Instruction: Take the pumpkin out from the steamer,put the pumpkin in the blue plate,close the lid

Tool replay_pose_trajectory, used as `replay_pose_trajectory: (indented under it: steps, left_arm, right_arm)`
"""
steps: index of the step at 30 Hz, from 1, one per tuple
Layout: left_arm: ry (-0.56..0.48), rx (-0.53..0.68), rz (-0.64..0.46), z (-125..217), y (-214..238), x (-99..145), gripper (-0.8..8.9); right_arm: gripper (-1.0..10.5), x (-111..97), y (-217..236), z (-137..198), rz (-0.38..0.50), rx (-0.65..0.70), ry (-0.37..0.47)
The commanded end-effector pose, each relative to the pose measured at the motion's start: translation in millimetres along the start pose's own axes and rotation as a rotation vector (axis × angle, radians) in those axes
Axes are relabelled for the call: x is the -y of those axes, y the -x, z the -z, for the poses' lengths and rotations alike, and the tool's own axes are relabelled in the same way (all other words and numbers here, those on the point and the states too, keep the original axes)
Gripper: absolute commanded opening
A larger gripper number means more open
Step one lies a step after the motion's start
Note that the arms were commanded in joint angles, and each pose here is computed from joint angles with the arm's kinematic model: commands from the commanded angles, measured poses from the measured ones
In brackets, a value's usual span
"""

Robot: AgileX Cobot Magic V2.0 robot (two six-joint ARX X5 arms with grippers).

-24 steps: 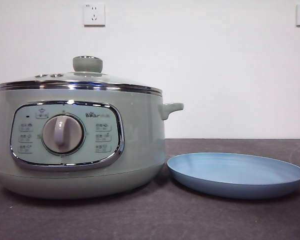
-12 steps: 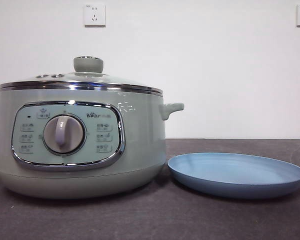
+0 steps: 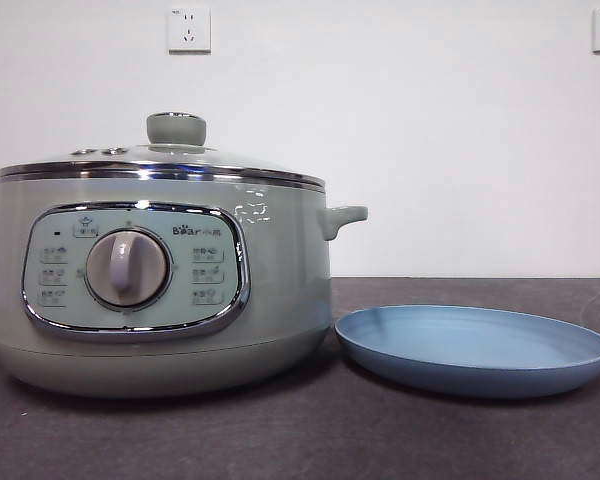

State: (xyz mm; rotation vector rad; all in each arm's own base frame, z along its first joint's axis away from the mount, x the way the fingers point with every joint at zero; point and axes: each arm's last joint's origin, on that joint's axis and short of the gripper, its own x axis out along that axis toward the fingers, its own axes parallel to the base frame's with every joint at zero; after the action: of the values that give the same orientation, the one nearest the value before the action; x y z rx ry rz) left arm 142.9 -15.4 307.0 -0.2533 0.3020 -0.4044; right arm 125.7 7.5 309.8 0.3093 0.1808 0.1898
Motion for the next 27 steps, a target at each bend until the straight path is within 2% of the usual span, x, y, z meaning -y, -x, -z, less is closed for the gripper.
replay_pose_trajectory:
  steps: [1,6,8,10,12,13,16,24,27]
  left_arm:
    - [-0.063,-0.042,0.022,-14.6,-7.3,0.7,-0.05]
    - [-0.056,-0.116,0.029,-32.7,-17.1,0.7,0.01]
    - [-0.046,-0.137,0.028,-36.4,-19.7,0.4,0.16]
    - [-0.039,-0.150,0.057,-37.7,-20.8,1.2,1.26]
    - [-0.036,-0.155,0.088,-37.5,-20.9,2.3,2.86]
    - [-0.034,-0.157,0.095,-37.3,-21.0,2.8,3.46]
    - [-0.014,-0.161,0.105,-37.0,-21.3,4.0,4.16]
    - [-0.031,-0.115,0.175,-41.5,-27.1,16.1,4.18]
    - [-0.037,-0.136,0.203,-42.8,-35.6,21.2,4.18]
  right_arm:
    - [0.0,-6.7,-7.0,-19.1,-0.070,-0.039,0.114]
    - [0.0,-13.8,-22.8,-37.9,-0.209,-0.172,0.153]
    - [0.6,-14.3,-28.8,-40.5,-0.238,-0.212,0.154]
    - [2.3,-13.1,-33.6,-40.0,-0.230,-0.244,0.142]
    - [4.0,-11.5,-37.7,-37.8,-0.225,-0.267,0.133]
    - [4.5,-11.0,-38.9,-36.7,-0.222,-0.277,0.130]
    - [4.7,-10.0,-40.7,-35.0,-0.218,-0.296,0.123]
    - [4.7,-10.1,-40.6,-35.0,-0.218,-0.296,0.122]
    - [4.7,-10.0,-40.6,-34.9,-0.218,-0.297,0.119]
